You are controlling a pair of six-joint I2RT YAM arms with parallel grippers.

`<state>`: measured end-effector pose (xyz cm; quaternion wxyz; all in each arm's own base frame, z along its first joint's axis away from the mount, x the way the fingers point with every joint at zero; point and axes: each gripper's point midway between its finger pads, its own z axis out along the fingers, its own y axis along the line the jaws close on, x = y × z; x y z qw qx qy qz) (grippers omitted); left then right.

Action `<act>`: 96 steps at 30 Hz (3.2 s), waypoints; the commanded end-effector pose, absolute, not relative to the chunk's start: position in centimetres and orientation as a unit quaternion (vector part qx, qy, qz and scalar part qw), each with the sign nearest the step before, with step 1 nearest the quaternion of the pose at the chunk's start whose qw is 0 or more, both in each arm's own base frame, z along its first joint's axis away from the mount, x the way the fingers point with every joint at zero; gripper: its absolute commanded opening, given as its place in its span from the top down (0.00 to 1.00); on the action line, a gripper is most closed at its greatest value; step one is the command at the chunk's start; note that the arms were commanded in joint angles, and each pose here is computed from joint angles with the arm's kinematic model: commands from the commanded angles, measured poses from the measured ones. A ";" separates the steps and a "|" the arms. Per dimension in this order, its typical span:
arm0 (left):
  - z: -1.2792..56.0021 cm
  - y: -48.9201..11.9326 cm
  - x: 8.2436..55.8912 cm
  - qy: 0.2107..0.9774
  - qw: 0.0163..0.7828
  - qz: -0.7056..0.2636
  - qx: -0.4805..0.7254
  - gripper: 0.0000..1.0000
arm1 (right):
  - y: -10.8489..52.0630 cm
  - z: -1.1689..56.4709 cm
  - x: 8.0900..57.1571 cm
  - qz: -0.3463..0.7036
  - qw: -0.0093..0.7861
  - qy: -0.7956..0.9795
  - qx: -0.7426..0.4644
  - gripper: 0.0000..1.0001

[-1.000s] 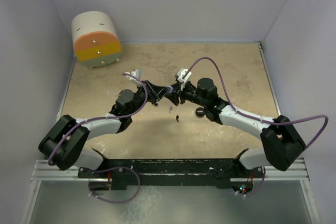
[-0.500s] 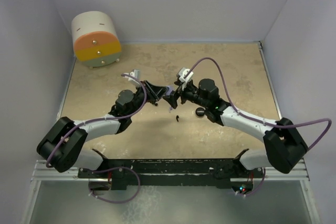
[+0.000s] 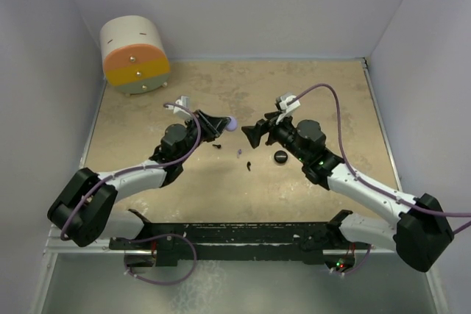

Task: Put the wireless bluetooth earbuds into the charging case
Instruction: Open the charging case, then pick up the earbud from the center of the board.

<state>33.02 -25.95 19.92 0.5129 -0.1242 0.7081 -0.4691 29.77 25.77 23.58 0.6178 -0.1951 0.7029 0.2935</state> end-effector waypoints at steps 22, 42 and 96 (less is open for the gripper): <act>23.3 -26.8 32.4 0.656 0.502 -0.546 -0.139 1.00 | 27.9 20.1 35.1 0.276 0.582 0.758 -0.100 0.00; 25.4 -25.4 32.4 0.626 0.516 -0.558 -0.175 1.00 | 27.4 16.2 34.9 0.259 0.552 0.788 -0.082 0.00; 19.6 -16.6 32.9 0.599 0.482 -0.576 -0.278 1.00 | 31.2 4.1 31.4 0.139 0.389 0.910 -0.047 0.53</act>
